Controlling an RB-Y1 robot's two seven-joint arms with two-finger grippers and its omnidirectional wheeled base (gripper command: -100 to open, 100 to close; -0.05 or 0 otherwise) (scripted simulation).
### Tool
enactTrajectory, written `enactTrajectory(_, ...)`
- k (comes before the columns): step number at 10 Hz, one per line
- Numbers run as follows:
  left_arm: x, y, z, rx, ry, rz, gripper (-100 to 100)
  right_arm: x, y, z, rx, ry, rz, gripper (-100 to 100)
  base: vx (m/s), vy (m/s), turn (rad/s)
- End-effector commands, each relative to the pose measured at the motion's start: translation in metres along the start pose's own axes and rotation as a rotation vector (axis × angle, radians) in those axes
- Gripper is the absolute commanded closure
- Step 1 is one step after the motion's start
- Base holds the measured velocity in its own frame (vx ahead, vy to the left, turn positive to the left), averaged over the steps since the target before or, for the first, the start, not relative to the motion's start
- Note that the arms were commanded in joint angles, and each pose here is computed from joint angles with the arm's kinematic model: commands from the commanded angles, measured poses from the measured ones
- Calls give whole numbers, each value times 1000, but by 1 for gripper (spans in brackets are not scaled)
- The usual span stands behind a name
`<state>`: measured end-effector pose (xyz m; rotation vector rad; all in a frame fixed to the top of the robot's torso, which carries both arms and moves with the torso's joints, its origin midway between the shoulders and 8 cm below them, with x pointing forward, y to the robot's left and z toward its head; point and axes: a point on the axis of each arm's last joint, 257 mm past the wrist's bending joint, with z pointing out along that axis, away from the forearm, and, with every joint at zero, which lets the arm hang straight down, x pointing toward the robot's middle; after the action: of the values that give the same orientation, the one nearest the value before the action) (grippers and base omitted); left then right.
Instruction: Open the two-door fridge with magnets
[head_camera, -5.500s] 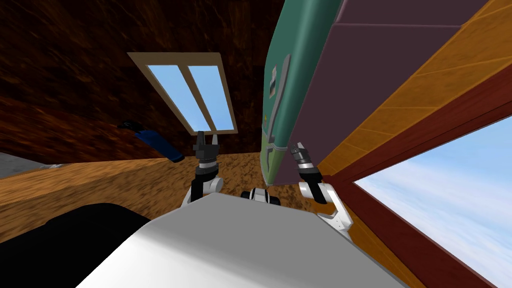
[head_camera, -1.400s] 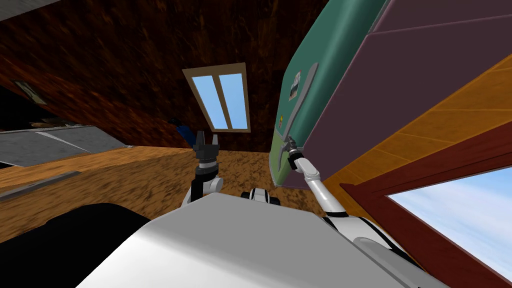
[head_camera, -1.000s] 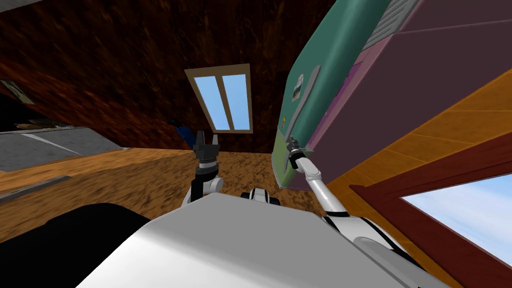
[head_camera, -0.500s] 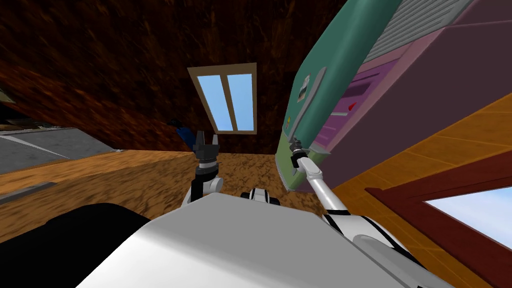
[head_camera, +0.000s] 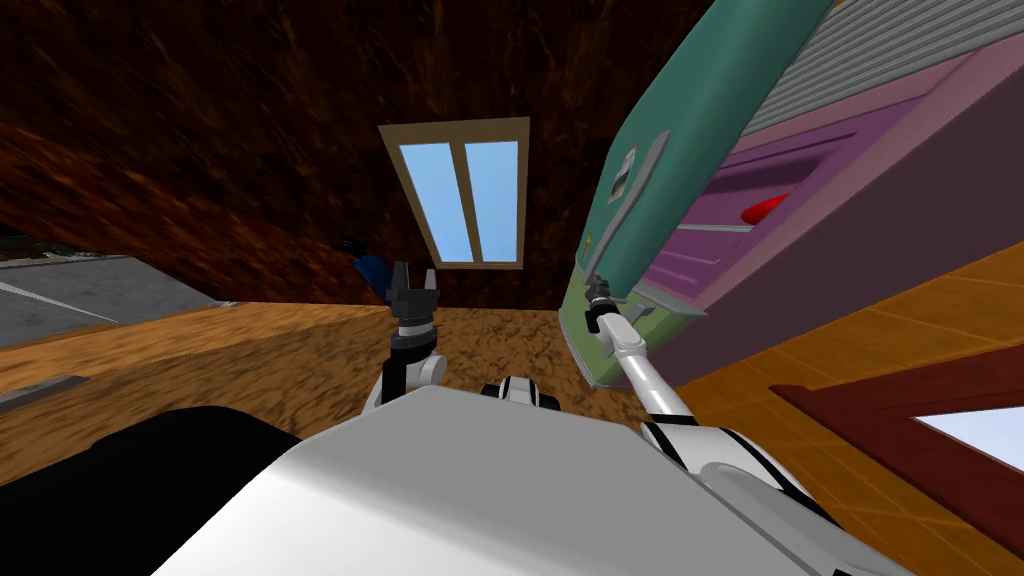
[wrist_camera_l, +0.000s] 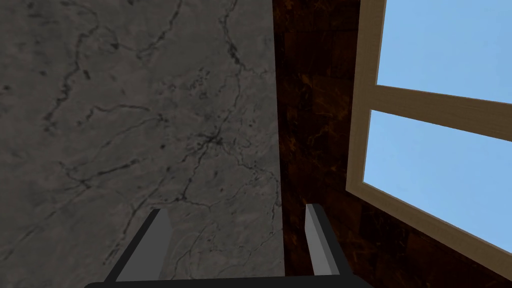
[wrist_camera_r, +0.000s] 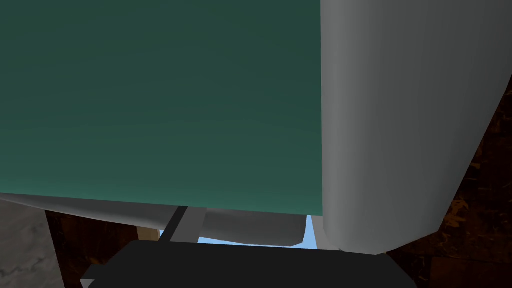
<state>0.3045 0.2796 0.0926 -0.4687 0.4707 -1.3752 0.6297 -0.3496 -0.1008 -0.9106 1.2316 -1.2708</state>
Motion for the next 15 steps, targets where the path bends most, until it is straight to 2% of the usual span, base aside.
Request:
enactTrajectory(1,0,0,0,0,0,0,0,19,-6,3,9,45,-9,100,86,271,-28)
enactTrajectory(2,0,0,0,0,0,0,0,31,-8,5,13,78,-15,100,76,259,-42)
enactTrajectory(4,0,0,0,0,0,0,0,28,-10,6,20,71,-12,100,20,182,-10)
enactTrajectory(5,0,0,0,0,0,0,0,70,-19,8,41,172,-31,100,1,120,333)
enactTrajectory(6,0,0,0,0,0,0,0,71,-19,8,42,177,-31,100,2,111,272)
enactTrajectory(7,0,0,0,0,0,0,0,107,-28,7,59,261,-53,100,-1,126,297)
enactTrajectory(8,0,0,0,0,0,0,0,113,-27,6,59,280,-55,100,-5,112,446)
enactTrajectory(9,0,0,0,0,0,0,0,113,-27,6,59,280,-55,100,10,65,-32)
enactTrajectory(10,0,0,0,0,0,0,0,149,-32,2,68,363,-76,100,33,98,305)
enactTrajectory(11,0,0,0,0,0,0,0,154,-34,0,76,383,-77,100,28,76,305)
enactTrajectory(13,0,0,0,0,0,0,0,154,-34,0,76,383,-77,100,12,27,41)
enactTrajectory(14,0,0,0,0,0,0,0,186,-39,-6,83,463,-102,100,2,81,352)
enactTrajectory(15,0,0,0,0,0,0,0,193,-43,-9,93,484,-98,100,33,71,274)
